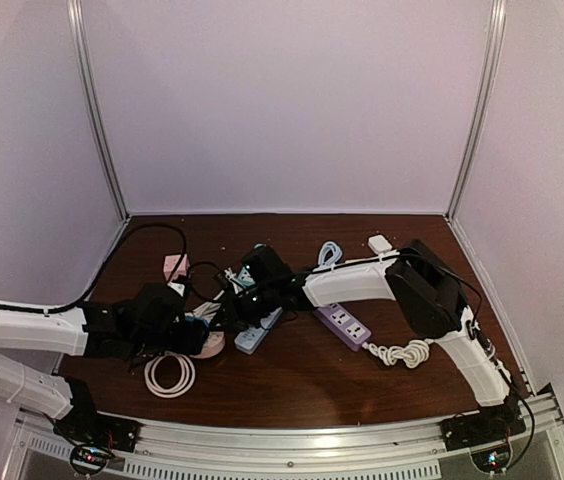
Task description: Pull the plug off the socket
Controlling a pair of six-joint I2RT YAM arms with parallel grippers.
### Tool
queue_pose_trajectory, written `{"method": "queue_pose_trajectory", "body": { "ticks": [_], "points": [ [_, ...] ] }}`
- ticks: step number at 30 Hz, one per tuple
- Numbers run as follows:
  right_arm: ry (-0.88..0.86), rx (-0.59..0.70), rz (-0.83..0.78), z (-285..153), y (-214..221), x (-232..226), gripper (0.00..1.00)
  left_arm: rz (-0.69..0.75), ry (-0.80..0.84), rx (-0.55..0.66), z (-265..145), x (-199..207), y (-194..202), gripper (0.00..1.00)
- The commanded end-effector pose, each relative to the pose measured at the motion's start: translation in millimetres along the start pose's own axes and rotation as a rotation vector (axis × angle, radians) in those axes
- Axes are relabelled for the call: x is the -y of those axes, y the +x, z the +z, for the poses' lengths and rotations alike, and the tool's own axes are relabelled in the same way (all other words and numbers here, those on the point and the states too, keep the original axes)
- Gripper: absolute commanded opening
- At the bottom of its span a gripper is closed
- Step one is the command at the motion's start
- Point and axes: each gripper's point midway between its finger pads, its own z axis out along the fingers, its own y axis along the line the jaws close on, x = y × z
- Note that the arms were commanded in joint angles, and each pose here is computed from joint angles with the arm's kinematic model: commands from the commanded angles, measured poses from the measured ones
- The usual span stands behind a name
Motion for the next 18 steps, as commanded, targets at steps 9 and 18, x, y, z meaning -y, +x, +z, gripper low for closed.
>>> {"method": "queue_pose_trajectory", "body": {
  "ticks": [9, 18],
  "points": [
    [0.085, -0.15, 0.095, 8, 54, 33, 0.03, -0.132, 0.06, 0.142, 8, 15, -28, 0.34],
    [0.113, -0.194, 0.09, 16, 67, 35, 0.03, -0.142, 0.077, 0.165, 11, 21, -34, 0.33]
  ]
}}
